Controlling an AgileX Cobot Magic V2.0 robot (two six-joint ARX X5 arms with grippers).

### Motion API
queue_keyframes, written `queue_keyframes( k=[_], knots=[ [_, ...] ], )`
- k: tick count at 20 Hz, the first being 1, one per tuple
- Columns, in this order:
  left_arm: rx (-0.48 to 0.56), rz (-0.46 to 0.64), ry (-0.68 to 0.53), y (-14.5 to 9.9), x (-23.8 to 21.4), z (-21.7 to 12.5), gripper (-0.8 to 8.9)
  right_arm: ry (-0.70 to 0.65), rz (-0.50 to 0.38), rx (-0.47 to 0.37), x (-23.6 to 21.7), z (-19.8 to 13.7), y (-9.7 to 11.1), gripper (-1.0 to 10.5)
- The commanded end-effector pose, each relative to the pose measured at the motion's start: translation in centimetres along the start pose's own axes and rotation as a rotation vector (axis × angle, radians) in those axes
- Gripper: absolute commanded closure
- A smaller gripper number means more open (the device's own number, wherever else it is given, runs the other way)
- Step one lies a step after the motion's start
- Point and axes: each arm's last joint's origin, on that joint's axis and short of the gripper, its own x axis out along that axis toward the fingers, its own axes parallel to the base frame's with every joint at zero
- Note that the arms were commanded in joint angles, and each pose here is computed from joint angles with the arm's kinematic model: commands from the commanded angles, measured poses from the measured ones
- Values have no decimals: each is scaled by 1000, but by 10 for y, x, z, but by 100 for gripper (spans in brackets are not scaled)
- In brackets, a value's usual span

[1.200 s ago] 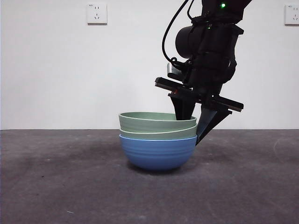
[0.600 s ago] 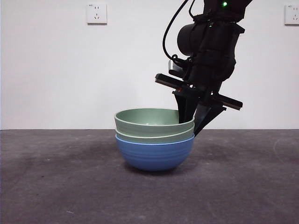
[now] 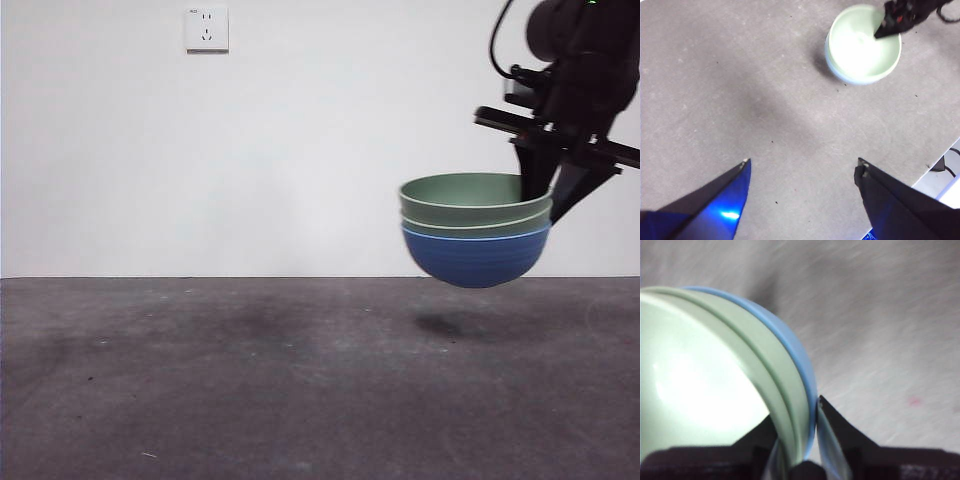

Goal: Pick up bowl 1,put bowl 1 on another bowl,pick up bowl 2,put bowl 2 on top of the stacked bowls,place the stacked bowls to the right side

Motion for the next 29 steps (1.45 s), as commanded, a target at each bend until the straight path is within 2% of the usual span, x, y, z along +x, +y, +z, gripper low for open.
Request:
queue_keyframes(
  k=[1, 6, 11, 17, 18, 20, 21, 29],
  knots=[
    [9, -1, 19, 0, -1, -3, 464, 1, -5, 25, 8, 4, -14, 958],
    [6, -1, 21, 0, -1, -3, 465, 71, -28, 60, 39, 6, -37, 958],
    [-11, -2, 22, 0, -1, -3, 468, 115, -39, 64, 60, 5, -47, 958],
    [-11, -2, 20, 0, -1, -3, 468, 124, -45, 71, 61, 5, -54, 935],
    [-11, -2, 20, 0, -1, -3, 468, 126, -46, 74, 61, 5, -54, 902],
    [-11, -2, 21, 0, -1, -3, 468, 127, -48, 77, 60, 5, -56, 737],
    [-11, -2, 21, 0, -1, -3, 468, 126, -49, 81, 60, 5, -57, 698],
    [-12, -2, 24, 0, -1, -3, 468, 94, -47, 59, 48, 6, -55, 689]
  ],
)
